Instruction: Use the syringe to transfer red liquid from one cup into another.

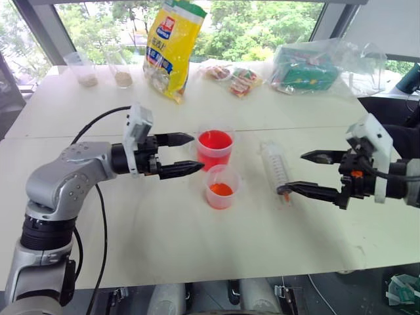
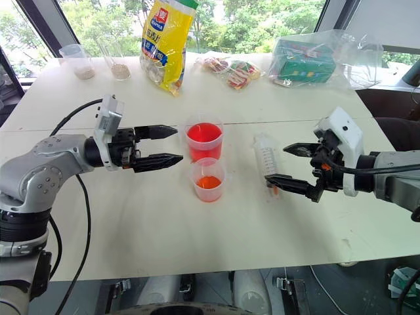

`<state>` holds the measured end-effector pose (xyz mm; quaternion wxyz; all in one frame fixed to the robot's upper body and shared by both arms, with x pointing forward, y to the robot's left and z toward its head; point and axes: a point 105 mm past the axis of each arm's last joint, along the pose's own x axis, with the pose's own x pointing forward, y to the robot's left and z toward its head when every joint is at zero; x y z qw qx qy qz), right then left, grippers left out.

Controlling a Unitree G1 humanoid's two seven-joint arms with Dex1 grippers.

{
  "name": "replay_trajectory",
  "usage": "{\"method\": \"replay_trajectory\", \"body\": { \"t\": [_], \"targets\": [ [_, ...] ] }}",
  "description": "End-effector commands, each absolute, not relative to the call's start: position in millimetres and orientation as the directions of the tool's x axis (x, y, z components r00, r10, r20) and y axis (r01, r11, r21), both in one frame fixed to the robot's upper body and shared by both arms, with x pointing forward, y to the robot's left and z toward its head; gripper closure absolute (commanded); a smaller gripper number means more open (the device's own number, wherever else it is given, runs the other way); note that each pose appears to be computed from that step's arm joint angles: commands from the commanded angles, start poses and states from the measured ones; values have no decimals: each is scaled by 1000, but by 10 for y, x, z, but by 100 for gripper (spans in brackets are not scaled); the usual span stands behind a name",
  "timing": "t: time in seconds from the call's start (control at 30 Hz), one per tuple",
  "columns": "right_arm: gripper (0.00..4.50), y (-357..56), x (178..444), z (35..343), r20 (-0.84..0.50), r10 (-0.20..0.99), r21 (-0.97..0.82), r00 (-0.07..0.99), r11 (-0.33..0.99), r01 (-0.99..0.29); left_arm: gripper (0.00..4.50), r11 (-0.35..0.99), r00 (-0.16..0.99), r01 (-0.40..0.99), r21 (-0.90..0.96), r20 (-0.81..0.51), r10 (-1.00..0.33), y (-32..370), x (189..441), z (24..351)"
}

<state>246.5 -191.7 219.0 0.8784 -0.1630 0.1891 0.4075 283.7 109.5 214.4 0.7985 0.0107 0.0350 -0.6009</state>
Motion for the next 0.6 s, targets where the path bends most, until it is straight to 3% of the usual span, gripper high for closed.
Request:
{"method": "replay_trajectory", "body": {
  "t": [0.03, 0.33, 0.6],
  "targets": [
    [2, -1976, 2519, 2264, -453, 638, -168, 623, 625, -762, 0, 281, 282, 959, 26, -49, -958, 1091, 2806, 2212],
    [2, -2077, 2677, 2187, -482, 582, -162, 654, 675, -720, 0, 275, 276, 961, 33, -33, -961, 1048, 2793, 2214],
    [2, -2173, 2937, 2087, -533, 467, -107, 706, 790, -604, 0, 261, 261, 965, 20, -4, -965, 969, 2830, 2202]
  ]
}}
